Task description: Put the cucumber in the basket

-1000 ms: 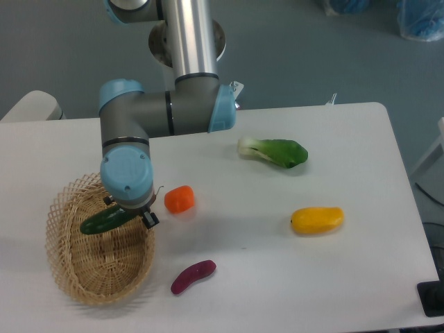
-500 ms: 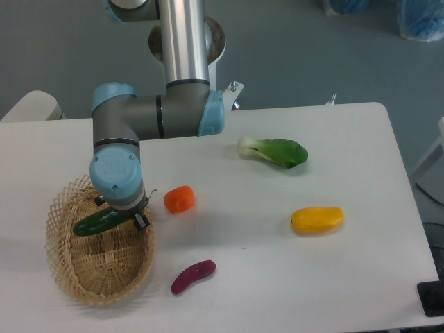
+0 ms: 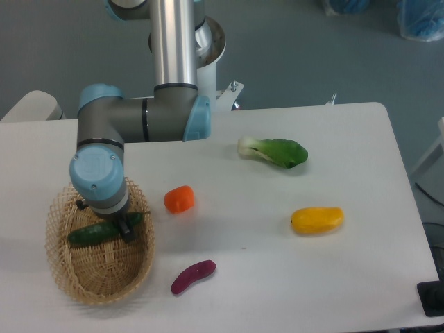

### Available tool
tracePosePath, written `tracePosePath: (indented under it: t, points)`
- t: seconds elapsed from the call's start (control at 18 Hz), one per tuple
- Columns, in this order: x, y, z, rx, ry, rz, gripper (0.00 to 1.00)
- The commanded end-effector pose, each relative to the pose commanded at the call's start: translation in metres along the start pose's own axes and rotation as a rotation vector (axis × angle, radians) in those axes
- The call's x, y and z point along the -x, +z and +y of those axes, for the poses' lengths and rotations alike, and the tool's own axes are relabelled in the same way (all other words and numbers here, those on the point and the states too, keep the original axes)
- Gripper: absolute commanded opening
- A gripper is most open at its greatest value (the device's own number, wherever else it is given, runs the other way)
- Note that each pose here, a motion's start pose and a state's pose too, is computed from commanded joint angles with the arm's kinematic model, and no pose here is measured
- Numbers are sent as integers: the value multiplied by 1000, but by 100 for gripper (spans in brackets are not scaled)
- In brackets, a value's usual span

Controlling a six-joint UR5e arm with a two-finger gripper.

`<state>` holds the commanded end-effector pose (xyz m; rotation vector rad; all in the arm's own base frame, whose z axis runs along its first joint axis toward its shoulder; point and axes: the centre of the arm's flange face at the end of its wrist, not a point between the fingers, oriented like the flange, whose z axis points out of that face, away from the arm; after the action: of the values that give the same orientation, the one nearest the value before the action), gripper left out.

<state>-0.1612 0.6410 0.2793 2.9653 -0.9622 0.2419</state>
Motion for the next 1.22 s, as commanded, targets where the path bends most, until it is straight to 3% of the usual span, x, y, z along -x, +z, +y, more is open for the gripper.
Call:
tracePosePath:
  t: [0.11,0.44,0.67,0.94,1.22]
  points:
    - [-12,2,4,21,-2,39,100]
    - [-15,-6,4,24,0,21,100]
    - [19,-24,45,45,-55,-18,100]
    - [76,-70,113,-9,-98,-79,100]
    - [142,-53,167,-22,-136,-69,100]
